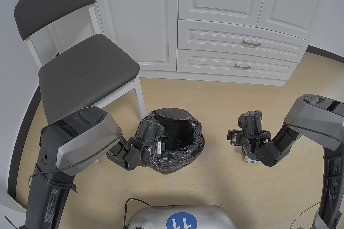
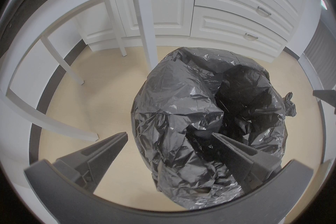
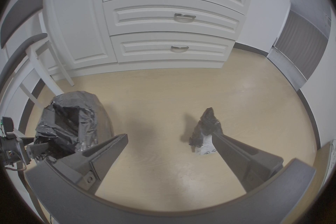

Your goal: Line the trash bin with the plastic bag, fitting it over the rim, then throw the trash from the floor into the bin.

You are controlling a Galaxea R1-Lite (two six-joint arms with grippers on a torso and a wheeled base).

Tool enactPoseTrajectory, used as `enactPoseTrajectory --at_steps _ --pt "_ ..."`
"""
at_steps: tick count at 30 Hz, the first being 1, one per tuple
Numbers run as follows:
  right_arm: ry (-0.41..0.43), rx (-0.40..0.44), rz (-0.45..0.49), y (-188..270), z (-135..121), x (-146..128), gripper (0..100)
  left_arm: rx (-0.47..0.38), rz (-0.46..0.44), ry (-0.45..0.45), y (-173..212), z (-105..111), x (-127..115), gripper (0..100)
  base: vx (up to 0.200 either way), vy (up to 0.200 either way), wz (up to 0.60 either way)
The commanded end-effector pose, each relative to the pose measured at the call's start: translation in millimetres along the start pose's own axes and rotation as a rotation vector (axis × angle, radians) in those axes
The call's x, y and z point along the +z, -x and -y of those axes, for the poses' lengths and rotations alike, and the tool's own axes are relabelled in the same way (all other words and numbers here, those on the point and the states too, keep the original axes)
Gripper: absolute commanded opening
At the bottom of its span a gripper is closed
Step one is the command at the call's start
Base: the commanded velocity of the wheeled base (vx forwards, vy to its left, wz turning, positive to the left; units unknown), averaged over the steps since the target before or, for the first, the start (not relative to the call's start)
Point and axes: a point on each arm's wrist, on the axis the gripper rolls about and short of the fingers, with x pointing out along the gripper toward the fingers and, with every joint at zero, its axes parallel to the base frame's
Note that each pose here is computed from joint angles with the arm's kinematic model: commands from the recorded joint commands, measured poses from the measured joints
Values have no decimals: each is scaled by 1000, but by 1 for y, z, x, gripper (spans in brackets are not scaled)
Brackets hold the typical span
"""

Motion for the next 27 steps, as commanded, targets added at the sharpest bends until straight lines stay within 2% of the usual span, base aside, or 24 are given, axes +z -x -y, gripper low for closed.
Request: enactPoseTrajectory --at_steps 1,11,15,23,27 --pt "-2 -12 -4 0 7 1 100 29 -17 -22 6 -14 2 100 0 0 0" --pt "16 -1 -10 6 16 5 100 44 -94 -108 22 -36 -14 100 0 0 0" --pt "36 -10 -21 6 21 4 100 -20 -148 -148 35 -44 -22 100 0 0 0" --pt "60 2 -40 5 26 0 100 -58 -47 -114 36 -41 -11 100 0 0 0" --pt "58 3 -38 4 26 0 100 -83 40 -68 26 -36 -3 100 0 0 0"
